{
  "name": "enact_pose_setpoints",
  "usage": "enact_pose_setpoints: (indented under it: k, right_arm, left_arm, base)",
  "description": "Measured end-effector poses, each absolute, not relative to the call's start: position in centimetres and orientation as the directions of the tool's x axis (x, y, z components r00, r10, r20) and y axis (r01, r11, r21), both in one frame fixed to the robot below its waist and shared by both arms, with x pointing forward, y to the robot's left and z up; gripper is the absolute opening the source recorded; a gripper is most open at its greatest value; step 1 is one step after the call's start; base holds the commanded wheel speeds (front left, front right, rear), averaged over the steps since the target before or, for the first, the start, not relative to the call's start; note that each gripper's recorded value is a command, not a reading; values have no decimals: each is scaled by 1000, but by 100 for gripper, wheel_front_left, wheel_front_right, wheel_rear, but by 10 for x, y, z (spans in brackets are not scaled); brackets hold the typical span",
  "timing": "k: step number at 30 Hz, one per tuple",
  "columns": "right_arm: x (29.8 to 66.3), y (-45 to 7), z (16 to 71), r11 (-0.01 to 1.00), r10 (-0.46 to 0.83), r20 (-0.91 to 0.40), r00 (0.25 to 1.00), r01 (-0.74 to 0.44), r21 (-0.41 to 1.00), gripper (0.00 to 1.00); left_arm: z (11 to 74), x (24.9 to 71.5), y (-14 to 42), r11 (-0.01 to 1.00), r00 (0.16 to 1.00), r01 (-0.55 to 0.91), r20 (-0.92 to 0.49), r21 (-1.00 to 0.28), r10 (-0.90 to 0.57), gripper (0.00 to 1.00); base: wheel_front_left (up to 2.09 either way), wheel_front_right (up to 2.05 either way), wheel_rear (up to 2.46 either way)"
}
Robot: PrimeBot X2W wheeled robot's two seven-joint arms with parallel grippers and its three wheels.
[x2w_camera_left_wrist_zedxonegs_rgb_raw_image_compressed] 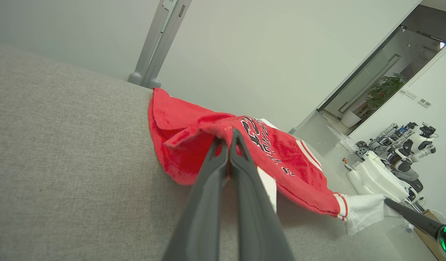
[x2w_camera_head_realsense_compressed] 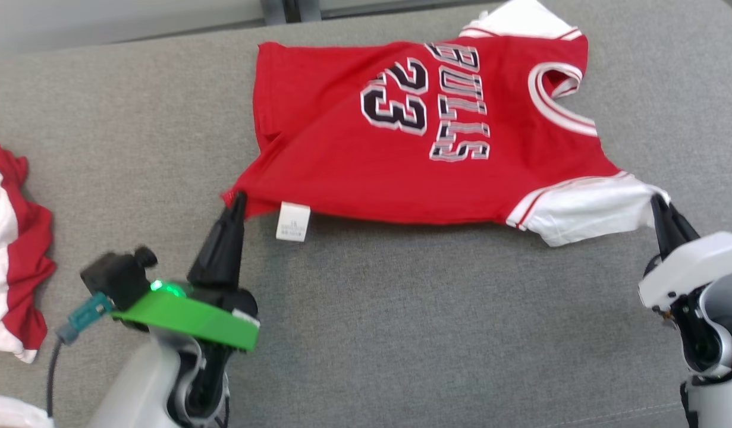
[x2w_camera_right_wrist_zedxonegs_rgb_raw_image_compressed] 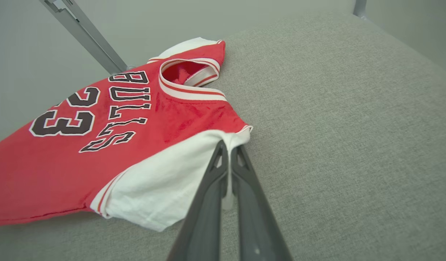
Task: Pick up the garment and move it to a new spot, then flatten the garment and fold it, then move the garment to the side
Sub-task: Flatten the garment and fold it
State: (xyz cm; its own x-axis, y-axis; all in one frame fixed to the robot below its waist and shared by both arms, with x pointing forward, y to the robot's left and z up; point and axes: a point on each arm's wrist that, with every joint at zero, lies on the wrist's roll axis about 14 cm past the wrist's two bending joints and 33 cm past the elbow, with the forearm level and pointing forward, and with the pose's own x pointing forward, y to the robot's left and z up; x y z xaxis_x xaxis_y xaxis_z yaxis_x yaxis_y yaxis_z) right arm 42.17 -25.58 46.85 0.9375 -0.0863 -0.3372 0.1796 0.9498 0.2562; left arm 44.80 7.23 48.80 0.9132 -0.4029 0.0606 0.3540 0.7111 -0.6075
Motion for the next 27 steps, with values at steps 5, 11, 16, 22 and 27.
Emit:
enact_pose_setpoints:
  k: [5,11,16,22,27]
  right_arm:
    - [384,-257,456,964,-86,-469,879,193,185,0]
    - [345,-262,435,970,-102,-615,782,215,112,0]
    - [325,-269,426,969,-129,-670,731,236,70,0]
    - [302,-273,411,968,-149,-745,650,249,23,0]
    - [273,-270,397,969,-136,-828,544,246,3,0]
  left_arm:
    - [467,413,74,718,906,319,-22,-618,-422,0]
    - [440,380,79,715,890,256,-129,-650,-437,0]
    - [411,354,85,734,847,206,-258,-648,-466,0]
    - [385,325,79,742,763,192,-378,-642,-524,0]
    - [368,305,79,747,696,165,-461,-643,-551,0]
  base:
    - [0,0,0]
    - [0,0,0]
    - [0,0,0]
    - [0,0,0]
    - [0,0,0]
